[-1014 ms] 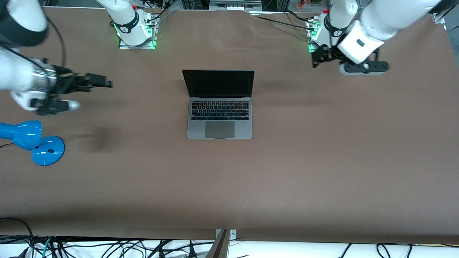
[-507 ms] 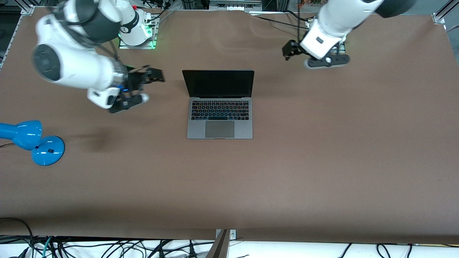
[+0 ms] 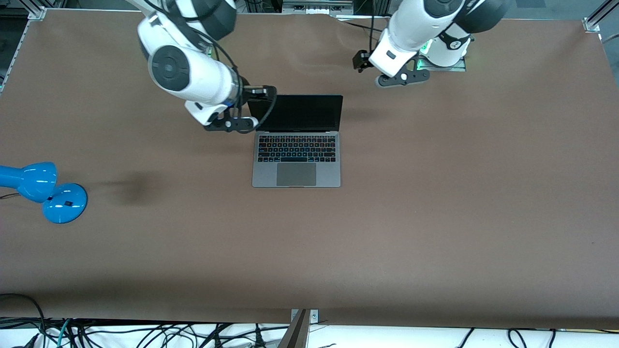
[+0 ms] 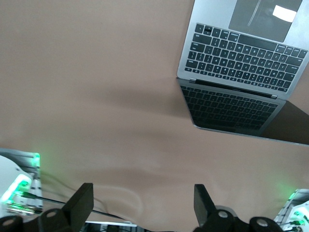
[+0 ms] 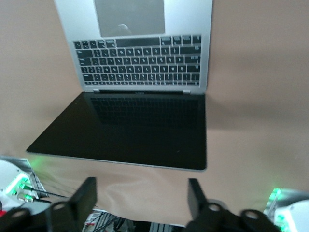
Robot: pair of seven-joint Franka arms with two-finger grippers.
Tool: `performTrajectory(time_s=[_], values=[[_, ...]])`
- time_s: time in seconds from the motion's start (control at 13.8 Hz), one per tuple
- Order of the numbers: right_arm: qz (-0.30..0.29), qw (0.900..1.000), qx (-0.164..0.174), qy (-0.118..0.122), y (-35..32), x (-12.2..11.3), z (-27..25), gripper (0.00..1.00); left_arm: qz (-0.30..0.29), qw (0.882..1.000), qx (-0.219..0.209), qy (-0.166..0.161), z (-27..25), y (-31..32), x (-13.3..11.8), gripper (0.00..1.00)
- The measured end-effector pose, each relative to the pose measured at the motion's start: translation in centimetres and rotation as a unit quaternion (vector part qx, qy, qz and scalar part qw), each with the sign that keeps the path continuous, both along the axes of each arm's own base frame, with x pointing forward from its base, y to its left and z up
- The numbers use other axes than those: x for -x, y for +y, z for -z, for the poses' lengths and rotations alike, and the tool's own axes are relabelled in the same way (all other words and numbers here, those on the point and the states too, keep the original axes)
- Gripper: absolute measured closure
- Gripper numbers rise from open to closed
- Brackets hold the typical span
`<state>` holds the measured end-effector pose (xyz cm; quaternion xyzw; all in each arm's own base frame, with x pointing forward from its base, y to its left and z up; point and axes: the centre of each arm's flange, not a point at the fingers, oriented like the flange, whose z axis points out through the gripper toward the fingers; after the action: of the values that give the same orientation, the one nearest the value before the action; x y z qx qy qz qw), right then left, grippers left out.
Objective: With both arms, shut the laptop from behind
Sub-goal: 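Move the left gripper and the right gripper toward the laptop screen, then lower both grippers behind the laptop screen's back edge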
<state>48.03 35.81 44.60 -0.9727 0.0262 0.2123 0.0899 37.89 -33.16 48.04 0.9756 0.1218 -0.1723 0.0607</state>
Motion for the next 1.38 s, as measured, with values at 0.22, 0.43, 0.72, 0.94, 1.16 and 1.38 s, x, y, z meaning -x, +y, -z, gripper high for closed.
performTrajectory(time_s=[0.22, 0.43, 0.72, 0.94, 1.16, 1.38], values=[[0.005, 0.999, 0.015, 0.051, 1.2, 1.7, 3.1, 0.56, -0.01, 1.0, 0.001, 0.022, 1.2, -2.1, 1.8, 0.37], [-0.014, 0.995, 0.032, 0.095, 1.4, 3.3, 4.5, 0.78, -0.001, 0.999, 0.005, 0.045, 3.2, -3.8, 2.9, 0.7], [-0.028, 0.99, 0.05, 0.128, 1.2, 4.4, 5.5, 0.88, -0.028, 0.998, 0.017, 0.049, 5.6, -5.9, 2.9, 0.99], [-0.035, 0.986, 0.061, 0.15, 0.8, 5.2, 7.4, 0.91, -0.04, 0.997, 0.026, 0.058, 7.5, -7.3, 3.1, 0.99], [-0.052, 0.982, 0.061, 0.171, 0.6, 5.7, 9.8, 0.91, -0.047, 0.996, 0.033, 0.066, 8.7, -7.4, 2.4, 0.99], [-0.063, 0.979, 0.058, 0.185, 0.5, 5.7, 11.6, 0.91, -0.058, 0.995, 0.043, 0.07, 9.9, -7.5, 1.6, 0.99]])
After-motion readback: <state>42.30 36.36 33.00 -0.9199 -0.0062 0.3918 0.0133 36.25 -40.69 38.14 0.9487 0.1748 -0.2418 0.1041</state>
